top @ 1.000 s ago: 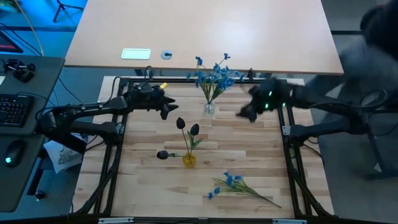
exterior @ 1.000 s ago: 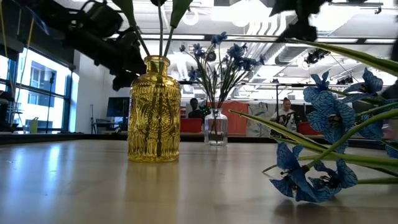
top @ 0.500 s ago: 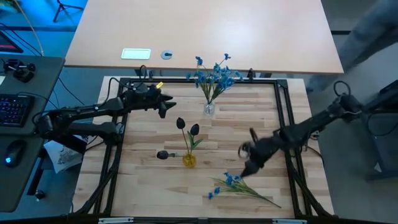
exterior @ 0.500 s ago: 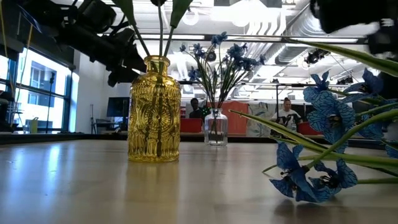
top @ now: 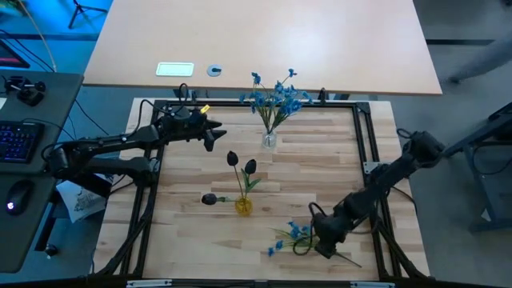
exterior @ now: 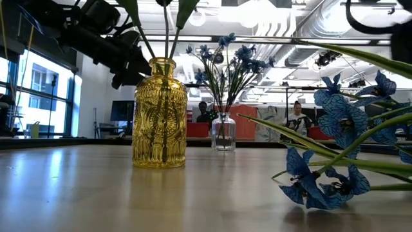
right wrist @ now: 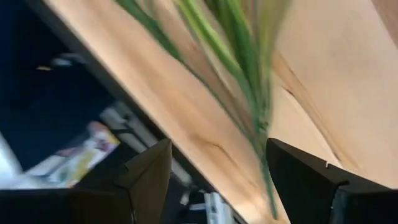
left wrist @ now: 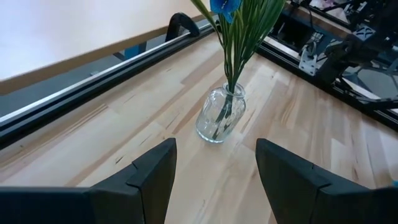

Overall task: Sort flowers into vase by color
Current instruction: Put the blue flowers into the transparent vase

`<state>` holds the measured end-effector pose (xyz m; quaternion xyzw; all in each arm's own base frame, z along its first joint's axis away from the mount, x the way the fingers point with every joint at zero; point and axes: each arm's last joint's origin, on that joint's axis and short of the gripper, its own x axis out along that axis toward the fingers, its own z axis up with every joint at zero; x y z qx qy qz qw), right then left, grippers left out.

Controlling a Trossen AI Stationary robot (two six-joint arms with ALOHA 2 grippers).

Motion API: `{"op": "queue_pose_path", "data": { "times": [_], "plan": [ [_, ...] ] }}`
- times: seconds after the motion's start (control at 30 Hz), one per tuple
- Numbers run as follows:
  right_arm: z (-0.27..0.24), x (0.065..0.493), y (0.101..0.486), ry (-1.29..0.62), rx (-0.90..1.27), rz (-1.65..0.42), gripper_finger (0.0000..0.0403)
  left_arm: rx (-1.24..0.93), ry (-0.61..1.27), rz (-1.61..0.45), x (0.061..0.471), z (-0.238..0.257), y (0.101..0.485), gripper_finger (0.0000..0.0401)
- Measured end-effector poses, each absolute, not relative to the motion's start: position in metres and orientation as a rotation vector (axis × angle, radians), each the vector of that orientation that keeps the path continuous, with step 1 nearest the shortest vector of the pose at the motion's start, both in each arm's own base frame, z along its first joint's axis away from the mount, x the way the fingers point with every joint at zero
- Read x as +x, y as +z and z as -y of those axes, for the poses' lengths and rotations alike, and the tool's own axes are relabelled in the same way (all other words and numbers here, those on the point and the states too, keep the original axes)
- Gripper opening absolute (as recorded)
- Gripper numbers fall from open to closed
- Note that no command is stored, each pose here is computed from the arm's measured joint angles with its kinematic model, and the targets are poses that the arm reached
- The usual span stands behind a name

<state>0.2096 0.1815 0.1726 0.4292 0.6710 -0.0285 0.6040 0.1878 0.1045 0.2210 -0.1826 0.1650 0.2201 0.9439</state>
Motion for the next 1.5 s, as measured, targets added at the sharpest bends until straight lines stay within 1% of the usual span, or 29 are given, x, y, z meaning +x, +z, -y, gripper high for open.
{"op": "queue_pose_path", "data": {
  "times": [0.13,0.33,0.57,0.63,0.67,0.73,0.8,0.87,0.9,0.93,1.0,1.07,1.13,1.2,1.3,1.43,1.5],
  "plan": [
    [-0.193,0.209,0.163,-0.156,0.921,-1.642,0.0254,-0.352,0.445,-0.340,0.188,-0.105,0.221,0.0208],
    [-0.211,0.218,0.146,-0.210,0.861,-1.695,0.0254,-0.347,0.444,-0.342,0.188,-0.104,0.221,0.0208],
    [-0.218,0.227,0.125,-0.372,0.812,-1.780,0.0253,-0.347,0.444,-0.343,0.188,-0.104,0.221,0.0208],
    [-0.218,0.228,0.122,-0.416,0.790,-1.795,0.0245,-0.347,0.444,-0.343,0.188,-0.104,0.221,0.0208],
    [-0.218,0.228,0.121,-0.431,0.781,-1.803,0.0235,-0.347,0.444,-0.343,0.188,-0.104,0.221,0.0208],
    [-0.217,0.227,0.120,-0.451,0.758,-1.813,0.0198,-0.347,0.444,-0.343,0.188,-0.104,0.221,0.0208],
    [-0.215,0.226,0.119,-0.474,0.743,-1.821,0.0139,-0.347,0.444,-0.342,0.188,-0.104,0.221,0.0208],
    [-0.213,0.224,0.119,-0.493,0.721,-1.827,0.0061,-0.347,0.444,-0.342,0.188,-0.104,0.221,0.0208],
    [-0.211,0.225,0.120,-0.491,0.710,-1.827,0.0032,-0.349,0.444,-0.342,0.188,-0.104,0.221,0.0208],
    [-0.209,0.225,0.121,-0.473,0.693,-1.821,0.0018,-0.352,0.445,-0.341,0.188,-0.104,0.221,0.0208],
    [-0.204,0.228,0.128,-0.449,0.690,-1.791,0.0020,-0.354,0.445,-0.341,0.188,-0.104,0.221,0.0208],
    [-0.195,0.232,0.137,-0.425,0.662,-1.709,0.0013,-0.354,0.445,-0.341,0.188,-0.104,0.221,0.0208],
    [-0.179,0.241,0.151,-0.451,0.617,-1.551,0.0005,-0.354,0.445,-0.341,0.188,-0.104,0.221,0.0208],
    [-0.164,0.247,0.169,-0.456,0.588,-1.405,0.0007,-0.354,0.445,-0.340,0.188,-0.104,0.221,0.0208],
    [-0.135,0.247,0.193,-0.471,0.584,-1.249,0.0003,-0.354,0.445,-0.340,0.188,-0.104,0.221,0.0208],
    [-0.088,0.239,0.223,-0.551,0.553,-0.916,0.0002,-0.356,0.445,-0.340,0.188,-0.104,0.221,0.0208],
    [-0.069,0.233,0.233,-0.544,0.541,-0.738,0.0002,-0.356,0.445,-0.340,0.188,-0.104,0.221,0.0208]
  ]
}}
